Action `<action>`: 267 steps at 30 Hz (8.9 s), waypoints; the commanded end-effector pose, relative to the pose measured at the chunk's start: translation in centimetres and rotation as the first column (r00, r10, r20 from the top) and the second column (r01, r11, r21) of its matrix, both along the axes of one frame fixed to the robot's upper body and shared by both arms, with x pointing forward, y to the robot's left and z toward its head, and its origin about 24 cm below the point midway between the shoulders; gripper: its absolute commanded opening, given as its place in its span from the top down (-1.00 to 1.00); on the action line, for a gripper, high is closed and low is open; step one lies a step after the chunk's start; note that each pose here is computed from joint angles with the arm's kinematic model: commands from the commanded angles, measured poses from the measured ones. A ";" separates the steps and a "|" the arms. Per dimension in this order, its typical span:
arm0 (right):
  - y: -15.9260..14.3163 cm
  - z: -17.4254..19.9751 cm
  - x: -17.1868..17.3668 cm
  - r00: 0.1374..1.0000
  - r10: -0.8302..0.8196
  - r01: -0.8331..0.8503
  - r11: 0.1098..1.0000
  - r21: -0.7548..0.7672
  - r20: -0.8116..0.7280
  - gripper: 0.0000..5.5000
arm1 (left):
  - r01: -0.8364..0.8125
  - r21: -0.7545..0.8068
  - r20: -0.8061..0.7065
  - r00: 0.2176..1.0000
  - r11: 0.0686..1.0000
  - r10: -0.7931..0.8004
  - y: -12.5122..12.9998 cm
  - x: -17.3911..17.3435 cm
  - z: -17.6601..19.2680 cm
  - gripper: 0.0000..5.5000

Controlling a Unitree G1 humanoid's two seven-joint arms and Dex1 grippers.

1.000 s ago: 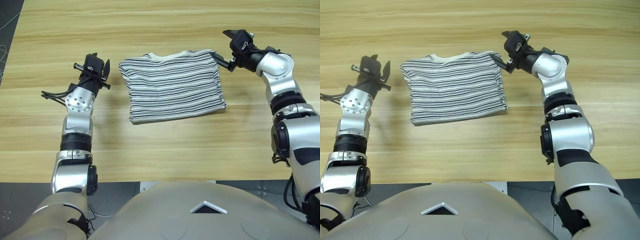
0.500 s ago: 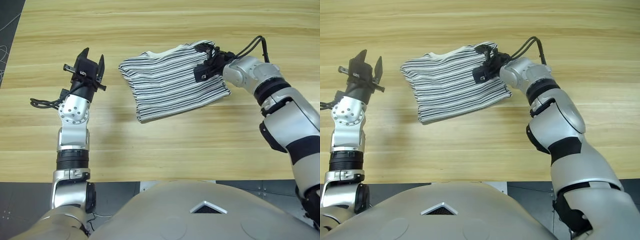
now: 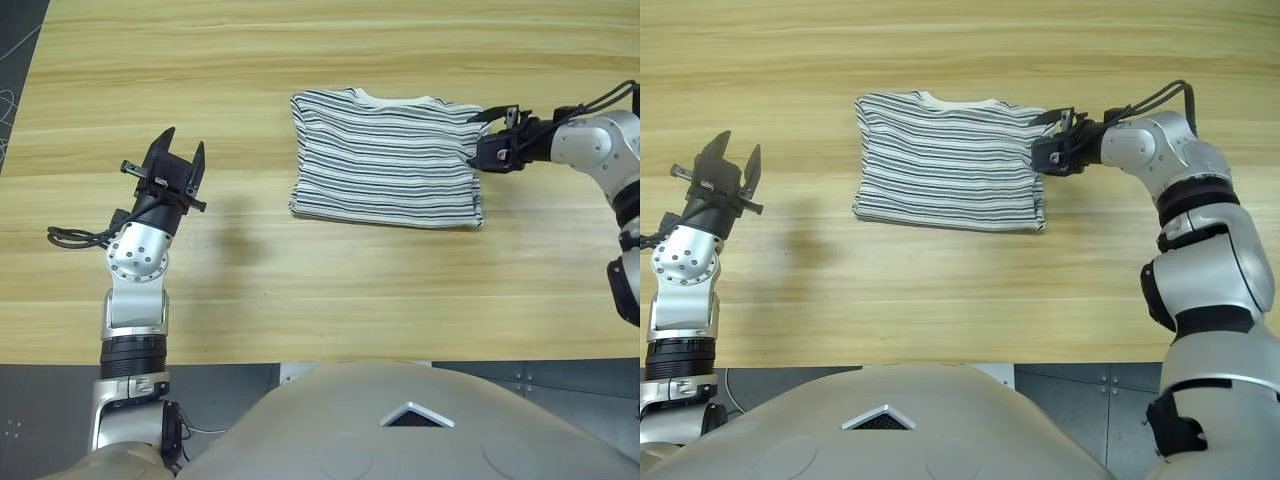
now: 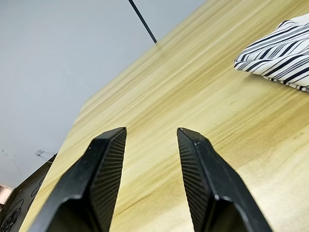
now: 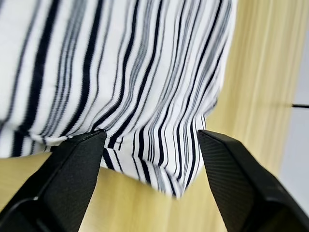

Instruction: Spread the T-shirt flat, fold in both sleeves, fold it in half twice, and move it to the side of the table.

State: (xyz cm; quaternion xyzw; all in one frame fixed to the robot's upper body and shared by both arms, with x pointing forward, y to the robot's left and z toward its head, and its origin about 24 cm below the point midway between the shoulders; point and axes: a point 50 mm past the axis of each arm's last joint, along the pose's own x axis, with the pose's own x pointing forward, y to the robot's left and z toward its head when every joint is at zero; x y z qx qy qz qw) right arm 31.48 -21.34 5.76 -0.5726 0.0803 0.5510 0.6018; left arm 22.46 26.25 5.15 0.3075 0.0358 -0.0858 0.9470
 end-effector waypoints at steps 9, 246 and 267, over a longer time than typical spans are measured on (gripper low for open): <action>4.5 -2.2 -13.2 0.820 0.351 -0.319 0.936 0.149 -0.452 -0.27 | 0.027 0.007 0.036 0.999 1.000 -0.027 -1.6 0.4 0.4 0.30; 17.2 -8.1 -1.6 0.971 -0.080 0.132 0.964 0.229 -0.224 0.02 | -0.057 -0.405 -0.019 0.998 0.912 0.054 -2.6 2.0 -1.3 0.49; -12.5 -10.7 -7.6 -0.075 -0.983 0.967 -0.113 0.229 -0.166 0.02 | -0.168 -0.392 -0.004 0.983 0.905 0.181 0.3 -0.8 -0.3 0.49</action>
